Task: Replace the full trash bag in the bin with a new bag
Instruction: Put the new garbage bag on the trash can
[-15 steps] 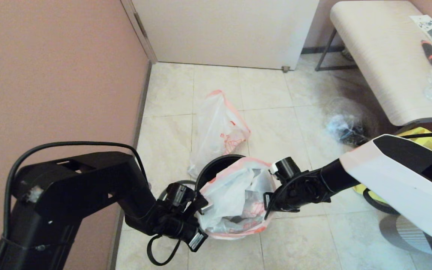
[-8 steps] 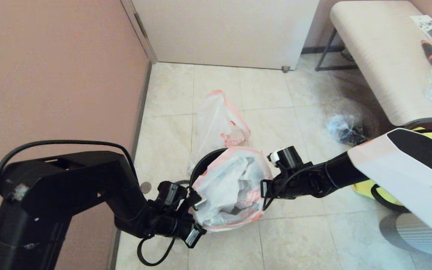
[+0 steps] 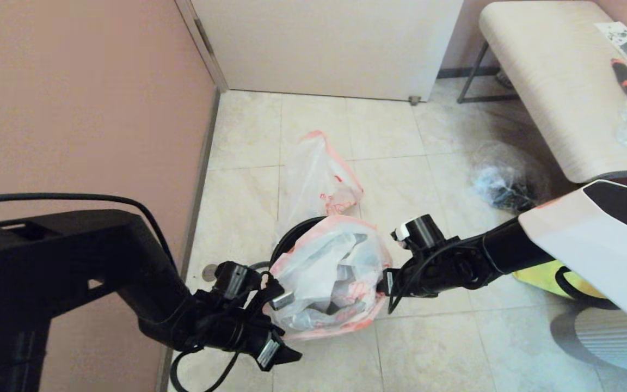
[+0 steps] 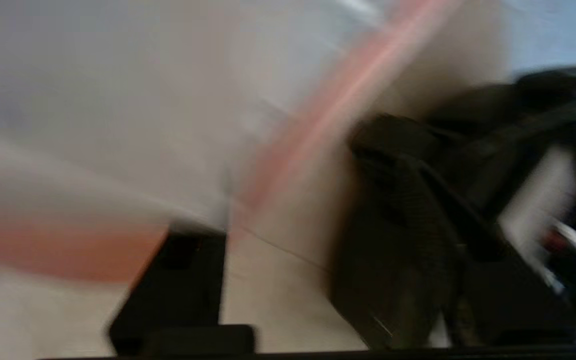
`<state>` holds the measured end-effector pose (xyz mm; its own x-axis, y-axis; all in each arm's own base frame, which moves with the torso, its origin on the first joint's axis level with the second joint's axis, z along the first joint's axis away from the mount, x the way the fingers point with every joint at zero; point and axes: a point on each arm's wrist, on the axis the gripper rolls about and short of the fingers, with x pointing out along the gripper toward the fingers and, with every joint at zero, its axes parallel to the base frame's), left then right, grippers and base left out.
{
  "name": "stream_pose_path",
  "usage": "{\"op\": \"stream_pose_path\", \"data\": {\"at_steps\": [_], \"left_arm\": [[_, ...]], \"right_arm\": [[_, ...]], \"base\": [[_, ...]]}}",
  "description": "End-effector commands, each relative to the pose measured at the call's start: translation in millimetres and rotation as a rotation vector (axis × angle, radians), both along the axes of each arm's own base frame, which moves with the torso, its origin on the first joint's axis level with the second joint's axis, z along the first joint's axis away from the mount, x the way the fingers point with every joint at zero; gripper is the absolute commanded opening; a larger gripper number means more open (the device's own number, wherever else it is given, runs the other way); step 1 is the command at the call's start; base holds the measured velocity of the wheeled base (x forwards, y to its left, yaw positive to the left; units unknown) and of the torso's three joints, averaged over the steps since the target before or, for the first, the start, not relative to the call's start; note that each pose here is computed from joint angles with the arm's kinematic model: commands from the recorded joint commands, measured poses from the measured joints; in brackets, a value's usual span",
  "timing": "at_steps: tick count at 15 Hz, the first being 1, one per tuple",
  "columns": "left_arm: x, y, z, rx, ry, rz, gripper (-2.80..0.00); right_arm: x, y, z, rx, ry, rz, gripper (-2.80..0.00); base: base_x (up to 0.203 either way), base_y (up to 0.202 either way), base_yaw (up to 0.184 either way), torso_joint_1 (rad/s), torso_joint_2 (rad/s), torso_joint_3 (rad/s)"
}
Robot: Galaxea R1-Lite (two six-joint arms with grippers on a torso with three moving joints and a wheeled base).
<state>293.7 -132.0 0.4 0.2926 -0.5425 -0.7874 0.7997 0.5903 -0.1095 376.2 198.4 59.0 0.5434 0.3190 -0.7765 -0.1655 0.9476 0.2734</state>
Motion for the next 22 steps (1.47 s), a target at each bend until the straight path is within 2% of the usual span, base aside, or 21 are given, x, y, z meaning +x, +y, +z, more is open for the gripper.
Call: {"op": "stream_pose_path", "data": {"at_steps": [1, 3, 4, 7, 10, 13, 16, 18, 19, 20, 22], "left_arm": [[-13, 5, 25, -0.011, 0.017, -0.006, 0.00], [-25, 4, 40, -0.054, 0.070, 0.010, 0.00], [-30, 2, 46, -0.074, 0.112, 0.044, 0.00], [-36, 3, 46, -0.084, 0.174, 0.096, 0.00], [-31, -6, 52, -0.137, 0.234, 0.201, 0.00], [-20, -26, 60, -0.216, 0.321, 0.364, 0.00], [-4, -45, 48, -0.184, 0.337, 0.557, 0.00], [-3, -46, 39, -0.135, 0.367, 0.645, 0.00], [-3, -44, 41, -0.130, 0.379, 0.681, 0.00], [-4, -44, 42, -0.135, 0.382, 0.701, 0.00], [2, -45, 47, -0.181, 0.408, 0.790, 0.00]], "right_arm": [[-1, -1, 5, 0.004, -0.008, -0.003, 0.00], [-1, -1, 4, 0.003, -0.005, -0.005, 0.00], [-2, -1, 2, 0.000, 0.000, -0.005, 0.00], [-5, -2, 0, -0.007, 0.010, -0.002, 0.00], [-6, -4, 3, -0.005, 0.006, -0.004, 0.00], [-6, -6, 3, -0.004, 0.005, -0.009, 0.00], [-7, -7, 5, -0.002, 0.001, -0.011, 0.00], [-7, -7, 5, -0.001, 0.000, -0.011, 0.00], [-7, -7, 5, -0.001, 0.000, -0.012, 0.00], [-7, -7, 4, -0.002, 0.002, -0.013, 0.00], [-7, -9, 2, -0.007, 0.009, -0.017, 0.00]], "base": [[0.000, 0.000, 0.000, 0.000, 0.00, 0.000], [0.000, 0.000, 0.000, 0.000, 0.00, 0.000], [0.000, 0.000, 0.000, 0.000, 0.00, 0.000], [0.000, 0.000, 0.000, 0.000, 0.00, 0.000], [0.000, 0.000, 0.000, 0.000, 0.00, 0.000], [0.000, 0.000, 0.000, 0.000, 0.00, 0.000], [0.000, 0.000, 0.000, 0.000, 0.00, 0.000], [0.000, 0.000, 0.000, 0.000, 0.00, 0.000], [0.000, 0.000, 0.000, 0.000, 0.00, 0.000], [0.000, 0.000, 0.000, 0.000, 0.00, 0.000], [0.000, 0.000, 0.000, 0.000, 0.00, 0.000]]}}
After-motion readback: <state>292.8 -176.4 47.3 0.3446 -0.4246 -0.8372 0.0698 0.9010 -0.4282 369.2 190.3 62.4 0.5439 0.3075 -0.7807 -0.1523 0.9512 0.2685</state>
